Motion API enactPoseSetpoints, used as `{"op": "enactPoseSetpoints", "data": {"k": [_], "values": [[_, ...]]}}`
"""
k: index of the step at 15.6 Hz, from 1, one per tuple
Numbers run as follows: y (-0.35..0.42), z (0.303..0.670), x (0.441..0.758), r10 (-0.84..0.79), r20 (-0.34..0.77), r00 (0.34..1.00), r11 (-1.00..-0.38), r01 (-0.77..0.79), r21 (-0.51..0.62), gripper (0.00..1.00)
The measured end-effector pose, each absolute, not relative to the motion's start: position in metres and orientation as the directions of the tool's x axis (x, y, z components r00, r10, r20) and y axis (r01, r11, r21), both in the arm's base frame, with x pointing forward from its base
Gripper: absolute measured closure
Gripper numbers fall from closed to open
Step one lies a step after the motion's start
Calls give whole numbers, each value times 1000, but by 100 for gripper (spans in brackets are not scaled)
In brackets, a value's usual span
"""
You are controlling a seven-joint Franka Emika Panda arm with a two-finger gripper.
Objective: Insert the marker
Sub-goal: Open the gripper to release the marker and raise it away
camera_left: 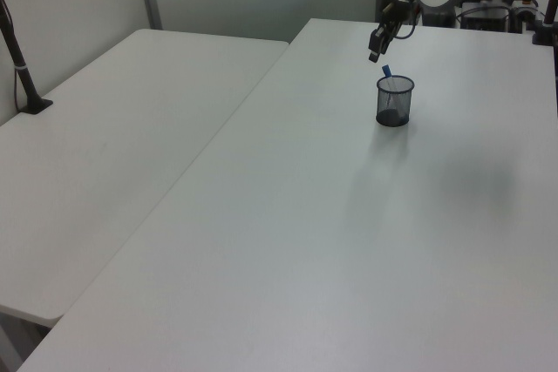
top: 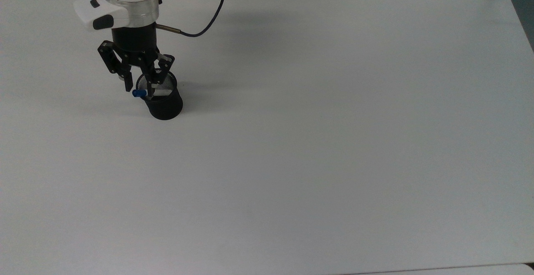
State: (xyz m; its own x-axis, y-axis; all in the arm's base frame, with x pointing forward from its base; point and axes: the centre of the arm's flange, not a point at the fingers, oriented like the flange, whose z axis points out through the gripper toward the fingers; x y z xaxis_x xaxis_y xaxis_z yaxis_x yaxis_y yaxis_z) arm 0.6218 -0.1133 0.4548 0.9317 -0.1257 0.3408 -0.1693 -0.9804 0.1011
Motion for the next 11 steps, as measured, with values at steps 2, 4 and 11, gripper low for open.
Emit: {"op": "enactPoseSetpoints", "data": {"k": [2,4,11], "values": [[-113,461,621,-134,334,933,-981,-174,91,51],[-110,477,620,-149,276,949,-982,-176,75,46],[-58,537,612,-104,65,992,-994,-106,30,1]]}}
